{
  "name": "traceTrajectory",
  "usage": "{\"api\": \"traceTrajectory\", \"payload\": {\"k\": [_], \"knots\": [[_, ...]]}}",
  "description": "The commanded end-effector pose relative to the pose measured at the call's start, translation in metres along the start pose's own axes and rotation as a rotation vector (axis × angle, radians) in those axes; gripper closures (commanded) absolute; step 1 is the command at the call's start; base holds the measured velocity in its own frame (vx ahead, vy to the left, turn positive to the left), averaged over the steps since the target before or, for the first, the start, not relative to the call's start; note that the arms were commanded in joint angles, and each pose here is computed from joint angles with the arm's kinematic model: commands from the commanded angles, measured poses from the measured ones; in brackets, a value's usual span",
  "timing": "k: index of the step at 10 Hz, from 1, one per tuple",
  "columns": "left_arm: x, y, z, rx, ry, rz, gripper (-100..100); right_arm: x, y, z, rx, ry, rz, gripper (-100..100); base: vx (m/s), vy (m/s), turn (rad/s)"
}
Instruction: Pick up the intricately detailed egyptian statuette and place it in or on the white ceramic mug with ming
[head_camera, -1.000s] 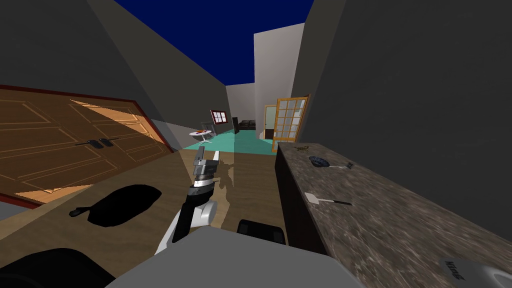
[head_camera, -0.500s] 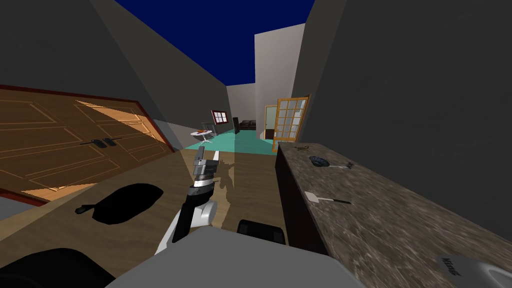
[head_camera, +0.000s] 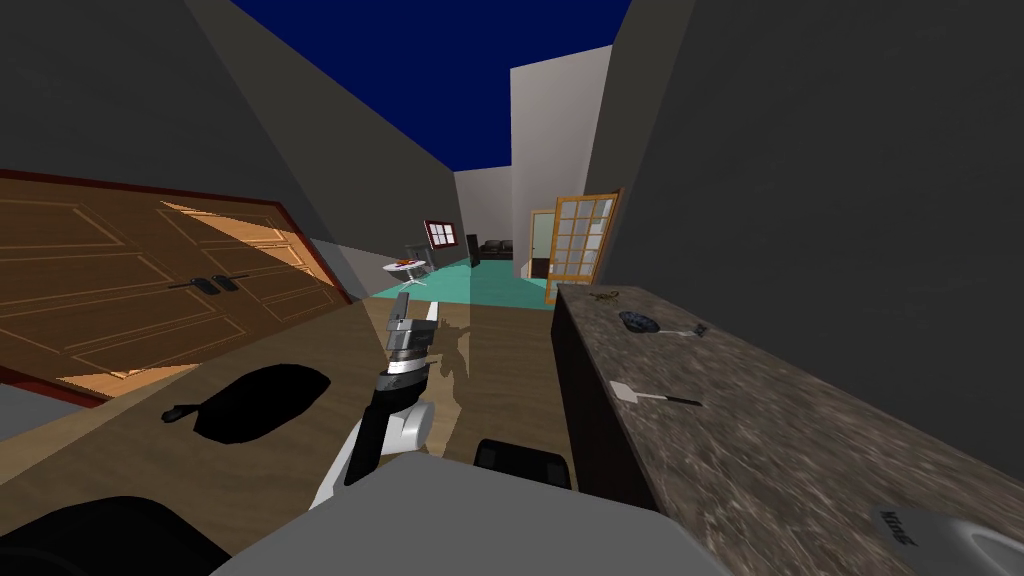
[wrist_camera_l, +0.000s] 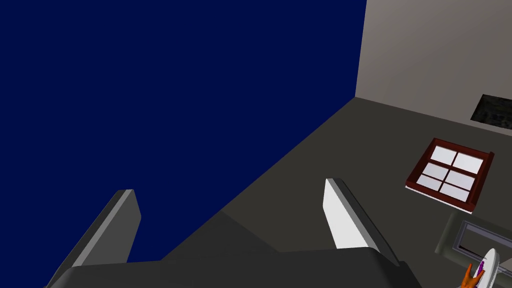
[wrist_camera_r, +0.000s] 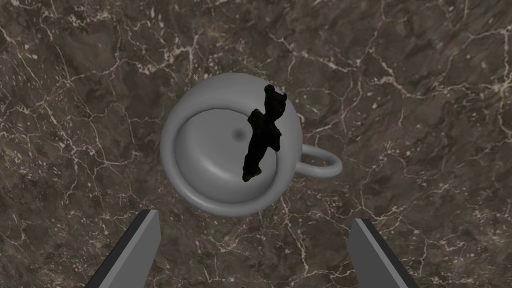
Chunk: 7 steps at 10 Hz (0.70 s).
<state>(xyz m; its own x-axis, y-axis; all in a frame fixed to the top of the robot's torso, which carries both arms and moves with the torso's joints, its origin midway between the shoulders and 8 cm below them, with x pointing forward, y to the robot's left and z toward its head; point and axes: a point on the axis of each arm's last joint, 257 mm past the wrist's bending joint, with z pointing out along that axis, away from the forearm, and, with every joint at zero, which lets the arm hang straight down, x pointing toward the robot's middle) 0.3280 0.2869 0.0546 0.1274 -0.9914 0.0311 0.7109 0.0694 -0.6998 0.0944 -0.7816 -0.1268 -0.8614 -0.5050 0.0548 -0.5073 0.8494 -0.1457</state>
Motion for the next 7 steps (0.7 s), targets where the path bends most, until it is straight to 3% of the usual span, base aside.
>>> {"api": "traceTrajectory", "payload": {"k": [1, 2, 3, 7], "knots": [[0.0000, 0.0000, 0.0000, 0.000, 0.000, 0.000, 0, -0.0049, -0.0032, -0.0015, 0.005, -0.008, -0.007, -100, -0.027, 0.005, 0.009], [0.0000, 0.0000, 0.0000, 0.000, 0.000, 0.000, 0, -0.0019, -0.0023, -0.0011, 0.003, -0.001, -0.005, -100, -0.010, 0.001, 0.001], [0.0000, 0.0000, 0.0000, 0.000, 0.000, 0.000, 0, -0.0027, -0.0023, -0.0012, 0.003, -0.003, -0.007, 0, 0.000, 0.000, 0.000], [0.0000, 0.0000, 0.0000, 0.000, 0.000, 0.000, 0, -0.0025, -0.0023, -0.0012, 0.003, -0.003, -0.006, 0, 0.000, 0.000, 0.000]]}}
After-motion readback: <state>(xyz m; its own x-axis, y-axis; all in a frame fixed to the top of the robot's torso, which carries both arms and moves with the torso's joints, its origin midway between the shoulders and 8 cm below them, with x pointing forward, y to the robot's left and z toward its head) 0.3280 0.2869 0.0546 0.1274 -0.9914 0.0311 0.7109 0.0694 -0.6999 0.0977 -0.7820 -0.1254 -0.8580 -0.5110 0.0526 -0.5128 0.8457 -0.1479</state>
